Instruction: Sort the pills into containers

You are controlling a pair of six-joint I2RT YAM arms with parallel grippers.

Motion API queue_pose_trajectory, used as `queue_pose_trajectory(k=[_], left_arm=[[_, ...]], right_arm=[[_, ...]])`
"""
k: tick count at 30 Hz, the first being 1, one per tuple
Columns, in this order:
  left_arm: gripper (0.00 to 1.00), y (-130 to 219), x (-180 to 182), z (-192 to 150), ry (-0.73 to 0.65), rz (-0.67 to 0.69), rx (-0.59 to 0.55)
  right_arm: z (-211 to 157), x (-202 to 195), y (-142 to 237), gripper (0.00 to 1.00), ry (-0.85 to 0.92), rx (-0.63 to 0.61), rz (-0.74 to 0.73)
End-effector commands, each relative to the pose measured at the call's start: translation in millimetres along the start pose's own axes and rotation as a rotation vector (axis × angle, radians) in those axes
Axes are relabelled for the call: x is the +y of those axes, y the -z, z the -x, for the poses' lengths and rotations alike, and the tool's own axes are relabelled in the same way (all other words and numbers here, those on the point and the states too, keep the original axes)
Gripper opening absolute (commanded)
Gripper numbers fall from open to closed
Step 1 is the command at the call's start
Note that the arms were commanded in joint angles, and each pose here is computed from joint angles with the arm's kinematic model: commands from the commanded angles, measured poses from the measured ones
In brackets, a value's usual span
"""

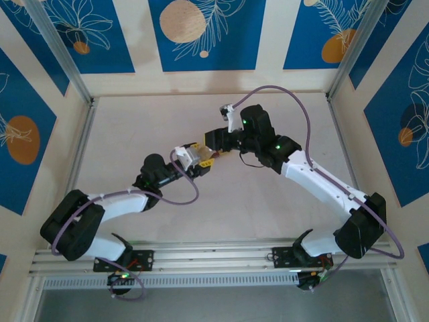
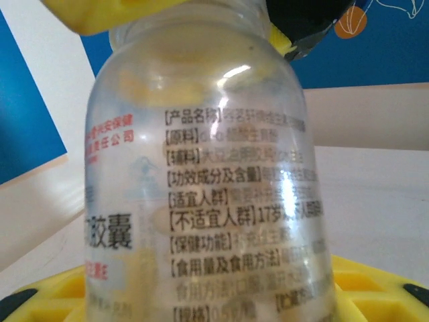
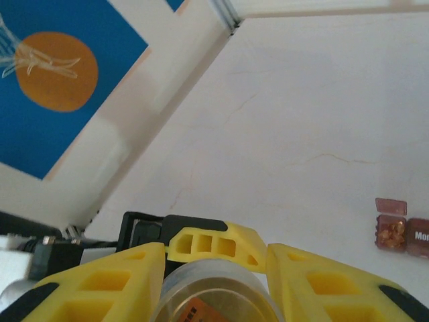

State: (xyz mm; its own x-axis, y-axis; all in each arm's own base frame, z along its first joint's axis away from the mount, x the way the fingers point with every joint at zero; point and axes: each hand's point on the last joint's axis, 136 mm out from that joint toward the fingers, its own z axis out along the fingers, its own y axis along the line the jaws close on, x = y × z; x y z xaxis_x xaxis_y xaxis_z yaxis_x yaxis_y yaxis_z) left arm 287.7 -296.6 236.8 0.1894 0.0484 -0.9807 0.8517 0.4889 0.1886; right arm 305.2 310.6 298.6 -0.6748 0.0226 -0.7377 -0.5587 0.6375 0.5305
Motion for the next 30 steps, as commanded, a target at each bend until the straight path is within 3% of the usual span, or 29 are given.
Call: queue_pose_trajectory(k=[1, 8, 20, 30], left_arm=[[0.00, 6.6, -10.3, 93.7, -0.227, -0.036, -0.330], [0.00, 2.4, -12.0, 73.7, -0.205, -0.042, -0.292], [0.00, -0.5, -14.8, 58.3, -0.175, -0.058, -0.293], [0.00, -0.7, -16.4, 48.3, -0.157, -0.063, -0.270]], right_arm=[[-26.3, -24.2, -18.2, 0.19, -0.165, 0.067, -0.111], [-15.6, -16.1, -15.3, 0.38, -0.181, 0.047, -0.119], [-0.9, -6.2, 0.1, 0.52, -0.144, 0.007, -0.126], [10.9, -1.5, 14.8, 0.57, -0.116, -0.035, -0.139]])
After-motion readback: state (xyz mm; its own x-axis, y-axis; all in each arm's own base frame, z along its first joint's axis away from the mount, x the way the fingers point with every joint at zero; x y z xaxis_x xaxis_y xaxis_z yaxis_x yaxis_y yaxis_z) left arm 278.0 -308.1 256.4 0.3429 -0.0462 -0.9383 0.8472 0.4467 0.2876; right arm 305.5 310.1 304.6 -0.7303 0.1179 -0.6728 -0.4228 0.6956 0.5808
